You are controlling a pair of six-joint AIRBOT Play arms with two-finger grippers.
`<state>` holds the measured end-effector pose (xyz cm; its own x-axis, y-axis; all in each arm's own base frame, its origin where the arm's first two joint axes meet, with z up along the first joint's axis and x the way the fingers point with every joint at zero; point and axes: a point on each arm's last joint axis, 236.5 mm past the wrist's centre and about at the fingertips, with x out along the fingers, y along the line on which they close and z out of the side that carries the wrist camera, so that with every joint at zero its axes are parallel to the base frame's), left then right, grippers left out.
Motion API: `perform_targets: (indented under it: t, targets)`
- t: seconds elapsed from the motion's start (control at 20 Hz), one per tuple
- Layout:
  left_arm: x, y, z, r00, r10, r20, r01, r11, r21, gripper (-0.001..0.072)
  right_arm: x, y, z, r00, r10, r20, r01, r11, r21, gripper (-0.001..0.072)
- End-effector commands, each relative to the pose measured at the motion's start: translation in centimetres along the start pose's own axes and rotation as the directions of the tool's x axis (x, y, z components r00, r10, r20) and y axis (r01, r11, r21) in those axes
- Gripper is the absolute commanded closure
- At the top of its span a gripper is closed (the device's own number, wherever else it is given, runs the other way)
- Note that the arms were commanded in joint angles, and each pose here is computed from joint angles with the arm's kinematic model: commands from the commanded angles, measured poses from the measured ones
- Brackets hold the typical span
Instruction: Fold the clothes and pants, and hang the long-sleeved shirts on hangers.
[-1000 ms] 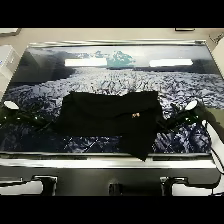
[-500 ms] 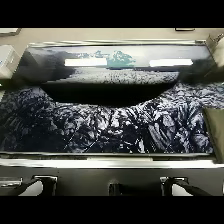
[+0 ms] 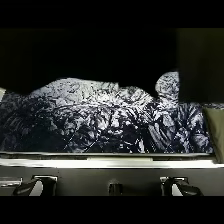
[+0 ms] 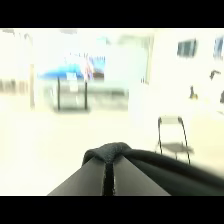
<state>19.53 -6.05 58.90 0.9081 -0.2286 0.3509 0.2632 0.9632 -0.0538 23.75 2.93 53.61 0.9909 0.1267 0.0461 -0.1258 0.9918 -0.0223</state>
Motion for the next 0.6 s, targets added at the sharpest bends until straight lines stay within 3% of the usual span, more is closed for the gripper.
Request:
perform_targets:
  t: [0.0,0.15,0.25,0.4,0.55]
  targets:
    - [-2.6,-1.5,2.4,0.998,0.011,0.067,-0.012,1.0,0.017,0.0683,-3.3,0.4,2.4,0.995,-0.03,0.093,0.03,1.0,-0.006,0.0674]
    - [-1.4,0.5,-1.6,0.994,0.059,-0.087,-0.056,0.998,0.033,0.0683,-2.1,0.0,1.4,0.998,-0.029,0.05,0.028,1.0,0.006,0.0673]
    - [0.6,2.7,-7.7,0.957,0.062,-0.285,-0.083,0.995,-0.063,0.0683,0.9,-0.6,-4.0,0.985,-0.008,-0.171,0.023,0.996,0.091,0.0673]
    - [2.5,6.8,-21.9,0.785,0.006,-0.619,-0.169,0.964,-0.205,0.0683,6.6,-2.2,-19.3,0.76,0.082,-0.644,0.069,0.976,0.206,0.0674]
    - [2.1,10.1,-37.8,0.58,-0.071,-0.812,-0.316,0.898,-0.305,0.0684,14.0,-3.5,-33.8,0.561,0.19,-0.806,0.156,0.931,0.329,0.0675]
